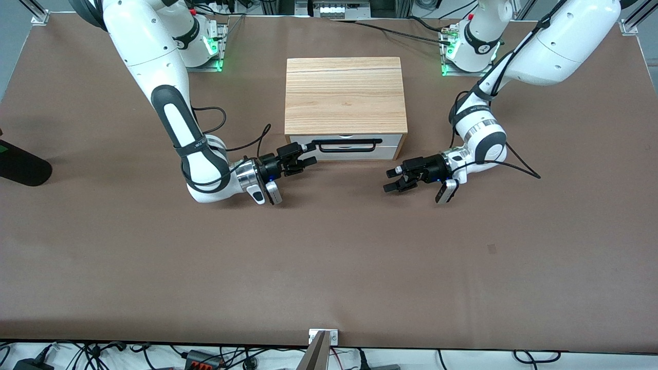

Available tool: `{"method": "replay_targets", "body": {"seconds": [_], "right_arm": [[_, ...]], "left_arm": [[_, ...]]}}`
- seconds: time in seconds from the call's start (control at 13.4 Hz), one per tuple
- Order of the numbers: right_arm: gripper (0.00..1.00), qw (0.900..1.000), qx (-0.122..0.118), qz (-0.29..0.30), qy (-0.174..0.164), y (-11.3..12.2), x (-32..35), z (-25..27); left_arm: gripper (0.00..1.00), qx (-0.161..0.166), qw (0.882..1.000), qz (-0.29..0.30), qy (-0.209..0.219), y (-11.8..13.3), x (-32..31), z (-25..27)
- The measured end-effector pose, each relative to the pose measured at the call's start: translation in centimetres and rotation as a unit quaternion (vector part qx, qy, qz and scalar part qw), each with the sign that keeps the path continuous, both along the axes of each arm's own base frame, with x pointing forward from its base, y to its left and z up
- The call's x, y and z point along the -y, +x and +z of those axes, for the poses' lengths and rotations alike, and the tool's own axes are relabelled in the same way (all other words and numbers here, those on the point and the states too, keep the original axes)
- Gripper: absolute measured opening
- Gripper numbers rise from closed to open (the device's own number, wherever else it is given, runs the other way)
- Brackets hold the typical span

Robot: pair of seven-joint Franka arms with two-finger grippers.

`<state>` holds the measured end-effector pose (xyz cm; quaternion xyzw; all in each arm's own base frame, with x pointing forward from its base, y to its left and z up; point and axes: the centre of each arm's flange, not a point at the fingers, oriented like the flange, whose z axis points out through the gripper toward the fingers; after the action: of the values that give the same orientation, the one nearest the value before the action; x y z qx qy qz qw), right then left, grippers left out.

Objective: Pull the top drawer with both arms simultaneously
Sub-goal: 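Lower both grippers onto the black handle ends from either side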

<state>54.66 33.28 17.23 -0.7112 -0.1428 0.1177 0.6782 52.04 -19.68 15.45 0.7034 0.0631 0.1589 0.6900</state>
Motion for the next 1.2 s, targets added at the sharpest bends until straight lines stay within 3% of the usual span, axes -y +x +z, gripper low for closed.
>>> {"method": "replay_targets", "body": {"seconds": [0.75, 0.97, 1.2], "right_arm": [[1.00, 1.000, 0.002, -0.001, 0.000, 0.0, 0.0, 0.0], [1.00, 1.000, 0.005, -0.005, -0.003, 0.2, 0.1, 0.0], [1.00, 1.000, 0.006, -0.007, -0.005, 0.3, 0.1, 0.0]], "left_arm": [[1.00, 0.006, 0.999, -0.011, 0.034, 0.2, -2.2, -0.6], [1.00, 0.031, 0.998, -0.022, 0.043, 0.1, -2.1, -0.6], [1.00, 0.016, 0.999, -0.037, 0.027, -0.1, -1.5, -0.3]]}}
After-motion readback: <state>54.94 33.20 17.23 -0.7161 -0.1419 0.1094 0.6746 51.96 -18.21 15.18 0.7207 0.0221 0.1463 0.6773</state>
